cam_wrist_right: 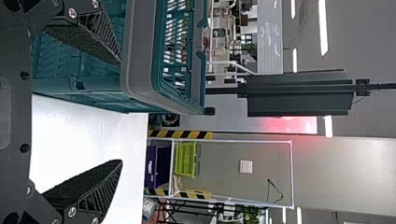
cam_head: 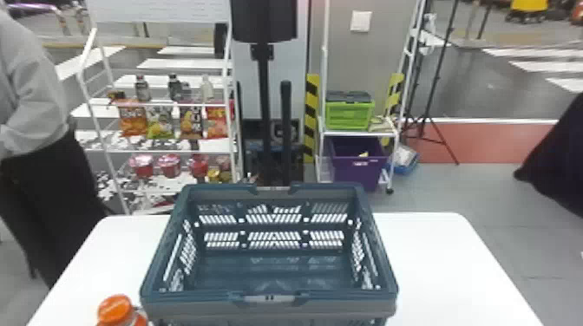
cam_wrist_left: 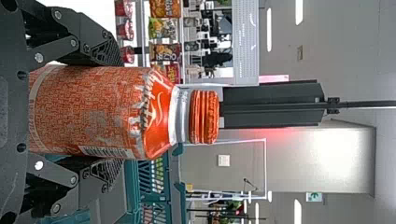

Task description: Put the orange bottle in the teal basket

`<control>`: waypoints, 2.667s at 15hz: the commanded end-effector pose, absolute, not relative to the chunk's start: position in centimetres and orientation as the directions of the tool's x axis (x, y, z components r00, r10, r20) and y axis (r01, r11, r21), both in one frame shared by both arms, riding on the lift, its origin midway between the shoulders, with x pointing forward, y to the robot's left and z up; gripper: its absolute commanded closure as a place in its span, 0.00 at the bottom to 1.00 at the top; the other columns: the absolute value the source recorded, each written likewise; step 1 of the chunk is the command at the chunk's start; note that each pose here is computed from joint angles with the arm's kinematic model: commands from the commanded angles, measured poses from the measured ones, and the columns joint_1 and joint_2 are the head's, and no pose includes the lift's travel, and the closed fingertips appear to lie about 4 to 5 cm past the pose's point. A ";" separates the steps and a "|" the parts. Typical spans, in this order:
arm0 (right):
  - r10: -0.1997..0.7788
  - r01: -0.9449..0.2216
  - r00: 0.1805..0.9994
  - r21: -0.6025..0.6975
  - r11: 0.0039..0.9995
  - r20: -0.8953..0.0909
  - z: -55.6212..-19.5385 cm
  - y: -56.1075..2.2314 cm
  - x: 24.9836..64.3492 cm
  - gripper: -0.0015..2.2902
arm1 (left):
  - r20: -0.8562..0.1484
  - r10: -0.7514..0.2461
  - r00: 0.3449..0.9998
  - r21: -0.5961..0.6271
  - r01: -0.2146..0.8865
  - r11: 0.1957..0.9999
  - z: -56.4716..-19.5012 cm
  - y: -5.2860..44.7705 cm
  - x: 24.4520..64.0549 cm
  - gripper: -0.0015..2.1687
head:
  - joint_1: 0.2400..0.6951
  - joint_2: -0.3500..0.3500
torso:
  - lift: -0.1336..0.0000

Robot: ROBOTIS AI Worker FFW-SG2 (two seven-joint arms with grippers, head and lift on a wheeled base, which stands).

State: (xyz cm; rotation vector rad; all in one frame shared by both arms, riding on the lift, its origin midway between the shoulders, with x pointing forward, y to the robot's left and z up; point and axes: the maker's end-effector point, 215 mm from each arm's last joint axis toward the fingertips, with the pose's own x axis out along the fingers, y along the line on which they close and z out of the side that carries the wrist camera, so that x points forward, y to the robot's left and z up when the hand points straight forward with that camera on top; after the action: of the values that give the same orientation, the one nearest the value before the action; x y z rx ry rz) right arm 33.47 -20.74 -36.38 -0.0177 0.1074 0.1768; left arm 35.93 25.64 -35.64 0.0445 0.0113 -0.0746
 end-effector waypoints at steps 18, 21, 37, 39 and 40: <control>0.154 -0.155 0.979 -0.004 0.988 -0.132 -37.6 -21.5 33.1 0.06 | -0.036 -0.035 0.999 0.138 0.040 0.990 -28.7 27.6 39.0 0.24 | 0.57 0.50 | 1.00; 0.142 -0.144 0.981 -0.003 0.990 -0.130 -37.4 -21.8 32.8 0.06 | -0.128 -0.024 0.992 0.110 0.038 0.993 -28.7 28.0 42.0 0.24 | 0.57 0.50 | 1.00; 0.075 -0.079 0.983 -0.020 0.997 -0.168 -38.9 -23.6 31.2 0.06 | -0.521 -0.566 0.639 0.190 0.734 0.652 -35.0 8.3 59.9 0.24 | 0.57 0.50 | 1.00; 0.066 -0.070 0.983 -0.020 0.997 -0.172 -39.3 -23.8 31.1 0.06 | -0.596 -0.593 0.541 0.159 0.804 0.573 -36.9 6.9 60.0 0.24 | 0.57 0.50 | 1.00; 0.063 -0.067 0.984 -0.019 0.998 -0.164 -39.1 -23.9 31.1 0.06 | -0.642 -0.586 0.495 0.143 0.828 0.543 -38.4 7.0 59.9 0.24 | 0.57 0.50 | 1.00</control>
State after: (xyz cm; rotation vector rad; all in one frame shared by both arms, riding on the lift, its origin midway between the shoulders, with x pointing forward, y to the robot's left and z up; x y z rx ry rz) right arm 31.15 -23.73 -39.11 -0.0253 0.1688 0.0703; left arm 59.36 6.77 -36.76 0.4318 0.5174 -0.8786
